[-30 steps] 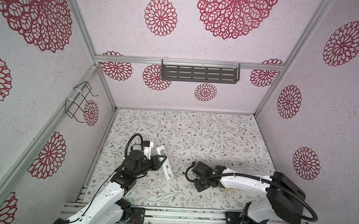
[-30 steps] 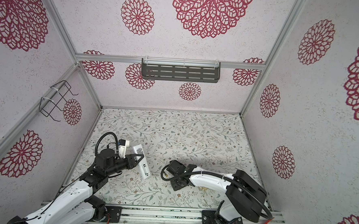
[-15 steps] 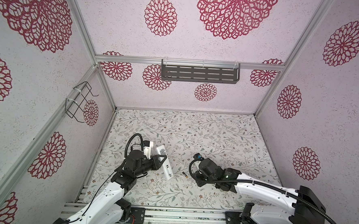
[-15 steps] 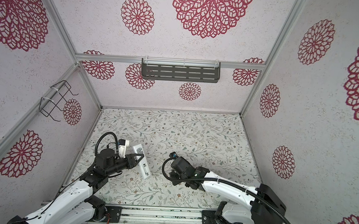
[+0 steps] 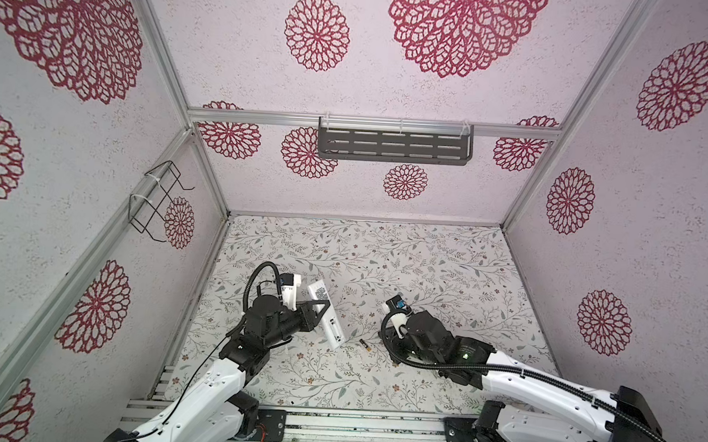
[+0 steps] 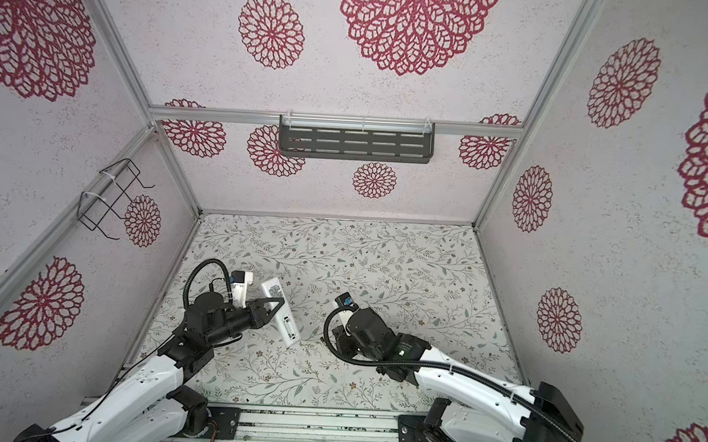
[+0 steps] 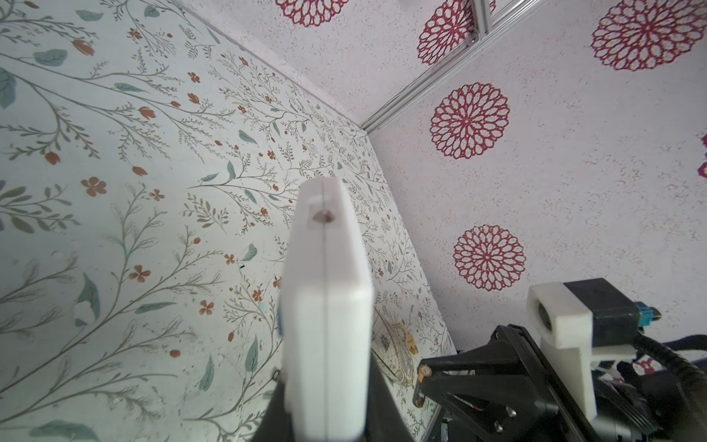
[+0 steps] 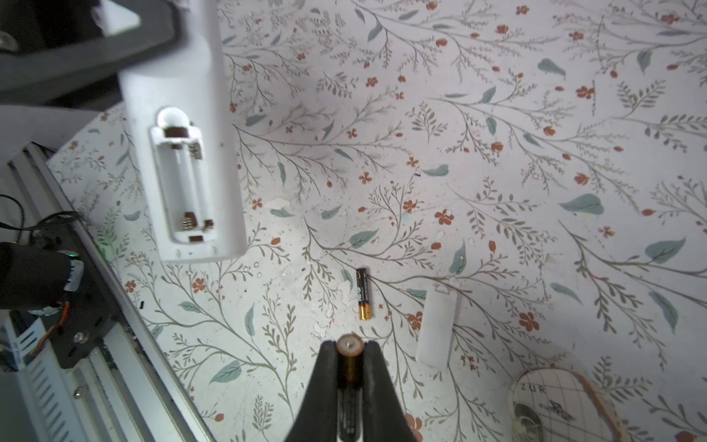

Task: Load the batteries into the remote control
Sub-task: 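Lift the battery with the right gripper toward the remote's open compartment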

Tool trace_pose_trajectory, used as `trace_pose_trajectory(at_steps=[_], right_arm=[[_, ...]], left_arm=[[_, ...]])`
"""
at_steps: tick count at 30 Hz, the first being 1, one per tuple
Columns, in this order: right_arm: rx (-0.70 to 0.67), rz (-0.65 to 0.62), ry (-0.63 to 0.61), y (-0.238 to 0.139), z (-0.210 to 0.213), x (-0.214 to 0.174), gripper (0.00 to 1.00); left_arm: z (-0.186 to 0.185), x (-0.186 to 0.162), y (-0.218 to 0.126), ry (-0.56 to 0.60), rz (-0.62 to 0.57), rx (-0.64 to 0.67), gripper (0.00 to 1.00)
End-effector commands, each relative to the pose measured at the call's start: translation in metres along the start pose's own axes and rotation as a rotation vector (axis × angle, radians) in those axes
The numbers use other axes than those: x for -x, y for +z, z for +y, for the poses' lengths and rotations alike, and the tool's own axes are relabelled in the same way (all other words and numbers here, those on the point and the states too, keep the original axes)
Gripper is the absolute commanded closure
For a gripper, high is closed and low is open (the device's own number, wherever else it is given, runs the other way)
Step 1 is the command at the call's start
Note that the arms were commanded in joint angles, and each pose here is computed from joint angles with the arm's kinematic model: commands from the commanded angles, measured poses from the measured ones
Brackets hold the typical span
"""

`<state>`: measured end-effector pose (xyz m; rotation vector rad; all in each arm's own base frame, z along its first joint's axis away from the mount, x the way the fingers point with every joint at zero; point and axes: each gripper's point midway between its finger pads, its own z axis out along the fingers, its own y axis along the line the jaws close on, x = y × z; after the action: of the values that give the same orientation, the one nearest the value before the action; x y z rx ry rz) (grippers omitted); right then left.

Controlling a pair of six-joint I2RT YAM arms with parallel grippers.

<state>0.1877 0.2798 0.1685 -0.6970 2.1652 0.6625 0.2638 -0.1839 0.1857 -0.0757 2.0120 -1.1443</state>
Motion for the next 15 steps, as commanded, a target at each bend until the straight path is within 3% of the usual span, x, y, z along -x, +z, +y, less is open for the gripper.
trace_pose_trajectory(at_steps=[1,15], right_arm=[[0.070,-0.108,-0.018,-0.010,0.013,0.020,0.97],[0.235,-0.244,-0.055,-0.019,0.047,0.053,0.99]], left_arm=[[-0.014,0.015,-0.001,0.002,-0.060,-0.059,1.00],[-0.020,0.024,0.006,-0.013,-0.093,-0.107,1.00]])
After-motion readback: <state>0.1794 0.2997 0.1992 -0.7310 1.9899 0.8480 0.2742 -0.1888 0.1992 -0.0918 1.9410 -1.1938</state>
